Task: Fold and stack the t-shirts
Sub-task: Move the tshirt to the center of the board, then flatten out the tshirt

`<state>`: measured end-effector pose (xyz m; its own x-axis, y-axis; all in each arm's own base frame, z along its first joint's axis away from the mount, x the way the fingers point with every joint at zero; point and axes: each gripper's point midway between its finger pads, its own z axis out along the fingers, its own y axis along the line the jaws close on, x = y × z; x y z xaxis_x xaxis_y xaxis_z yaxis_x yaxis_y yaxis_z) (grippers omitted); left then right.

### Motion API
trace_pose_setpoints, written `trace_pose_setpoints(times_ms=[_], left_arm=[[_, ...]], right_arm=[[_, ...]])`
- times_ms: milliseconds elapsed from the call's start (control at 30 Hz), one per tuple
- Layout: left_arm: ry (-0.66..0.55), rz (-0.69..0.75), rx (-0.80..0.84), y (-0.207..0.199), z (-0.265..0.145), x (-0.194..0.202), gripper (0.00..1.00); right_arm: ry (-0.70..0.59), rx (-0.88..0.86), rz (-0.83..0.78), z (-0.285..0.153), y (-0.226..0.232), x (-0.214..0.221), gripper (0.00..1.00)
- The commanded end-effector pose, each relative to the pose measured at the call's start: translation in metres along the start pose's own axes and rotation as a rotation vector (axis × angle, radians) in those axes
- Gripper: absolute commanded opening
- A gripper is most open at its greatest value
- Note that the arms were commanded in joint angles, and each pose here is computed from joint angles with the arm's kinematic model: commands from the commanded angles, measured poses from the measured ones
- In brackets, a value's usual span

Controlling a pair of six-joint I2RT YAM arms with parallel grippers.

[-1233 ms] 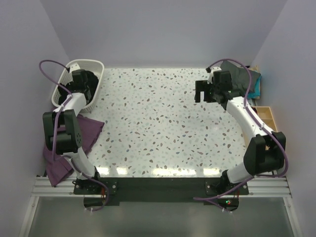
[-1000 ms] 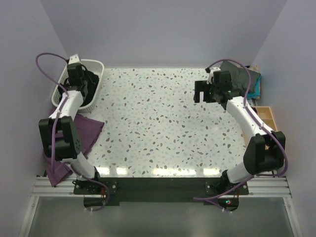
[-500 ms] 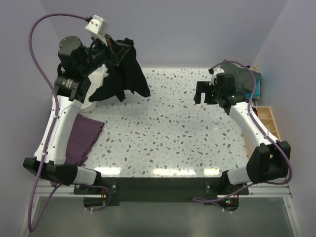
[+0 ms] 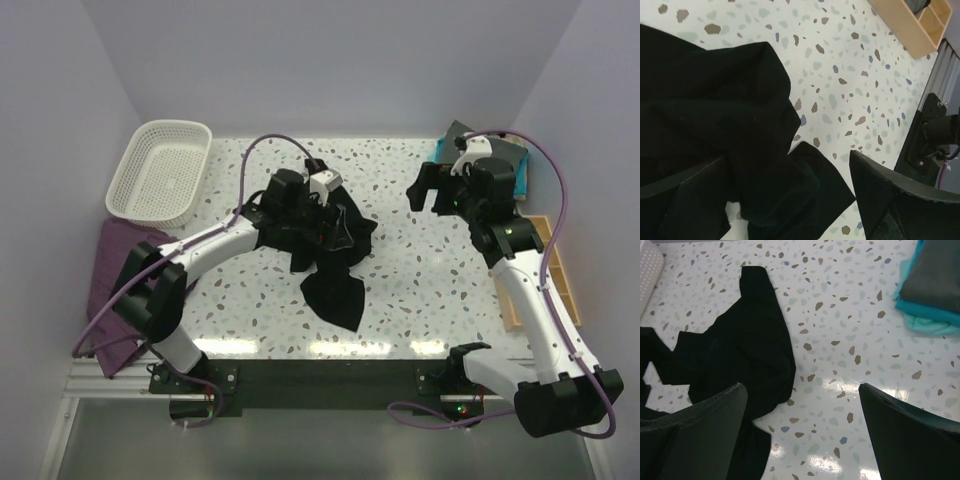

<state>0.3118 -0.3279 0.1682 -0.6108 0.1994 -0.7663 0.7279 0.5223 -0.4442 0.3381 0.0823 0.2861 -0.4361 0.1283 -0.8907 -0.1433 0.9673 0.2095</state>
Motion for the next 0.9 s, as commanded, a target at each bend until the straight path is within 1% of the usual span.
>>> trace_pose_setpoints(times_ms=[0, 33, 67, 100, 133, 200, 233, 267, 300, 333, 400, 433, 467, 500, 533, 600, 633, 700, 767, 833, 867], left_arm=[[-0.185, 0.039, -0.079, 0.007, 0.007, -0.04, 1.0], [-0.233, 0.012, -0.206, 0.028, 0.001, -0.046, 1.0], [-0.284, 0.002, -0.283, 0.036, -0.013, -0.055, 1.0], [-0.302, -0.021, -0.371, 0.05, -0.022, -0.051, 1.0], [-0.356, -0.055, -0.519, 0.075, -0.039, -0.055, 1.0], [-0.39, -0.109, -0.655, 0.097, -0.066, -0.048, 1.0], [-0.43, -0.159, -0.736, 0.116, -0.084, -0.048, 1.0], [-0.436, -0.186, -0.762, 0.123, -0.096, -0.039, 1.0], [-0.455, -0.222, -0.774, 0.129, -0.104, -0.036, 1.0], [-0.471, -0.251, -0.797, 0.141, -0.117, -0.032, 1.0], [-0.492, -0.263, -0.804, 0.145, -0.128, -0.021, 1.0], [-0.501, -0.272, -0.832, 0.15, -0.135, -0.018, 1.0], [-0.489, -0.28, -0.845, 0.151, -0.137, -0.009, 1.0], [-0.485, -0.284, -0.852, 0.152, -0.138, -0.006, 1.0], [-0.474, -0.296, -0.87, 0.154, -0.139, 0.0, 1.0], [-0.468, -0.307, -0.869, 0.155, -0.138, 0.008, 1.0], [-0.461, -0.31, -0.862, 0.155, -0.136, 0.01, 1.0], [-0.445, -0.323, -0.854, 0.156, -0.132, 0.018, 1.0], [-0.427, -0.337, -0.854, 0.159, -0.127, 0.024, 1.0], [-0.419, -0.348, -0.851, 0.16, -0.124, 0.029, 1.0], [-0.409, -0.353, -0.851, 0.162, -0.121, 0.032, 1.0]], right_arm=[[0.09, -0.113, 0.01, -0.014, 0.019, 0.023, 0.99], [0.113, -0.128, 0.0, -0.014, 0.021, 0.031, 0.99], [0.14, -0.162, -0.006, -0.014, 0.028, 0.038, 0.99], [0.16, -0.167, -0.009, -0.014, 0.029, 0.043, 0.99], [0.181, -0.177, -0.015, -0.012, 0.032, 0.051, 0.99], [0.23, -0.212, -0.036, -0.003, 0.045, 0.064, 0.99], [0.243, -0.218, -0.044, 0.001, 0.051, 0.068, 0.99], [0.247, -0.254, -0.073, 0.004, 0.067, 0.07, 0.99], [0.267, -0.252, -0.091, 0.014, 0.074, 0.072, 0.99], [0.287, -0.288, -0.128, 0.015, 0.093, 0.078, 0.99], [0.315, -0.302, -0.182, 0.024, 0.11, 0.084, 0.99], [0.335, -0.303, -0.217, 0.036, 0.121, 0.085, 0.99], [0.361, -0.323, -0.259, 0.038, 0.137, 0.094, 0.99], [0.339, -0.304, -0.287, 0.043, 0.146, 0.085, 0.99], [0.371, -0.31, -0.342, 0.05, 0.16, 0.101, 0.99], [0.33, -0.306, -0.386, 0.057, 0.176, 0.093, 0.99], [0.354, -0.296, -0.436, 0.064, 0.183, 0.105, 0.99], [0.35, -0.281, -0.473, 0.071, 0.193, 0.1, 0.99], [0.373, -0.245, -0.552, 0.083, 0.198, 0.114, 0.99], [0.365, -0.227, -0.604, 0.088, 0.206, 0.113, 0.99], [0.366, -0.165, -0.632, 0.099, 0.202, 0.119, 0.99]])
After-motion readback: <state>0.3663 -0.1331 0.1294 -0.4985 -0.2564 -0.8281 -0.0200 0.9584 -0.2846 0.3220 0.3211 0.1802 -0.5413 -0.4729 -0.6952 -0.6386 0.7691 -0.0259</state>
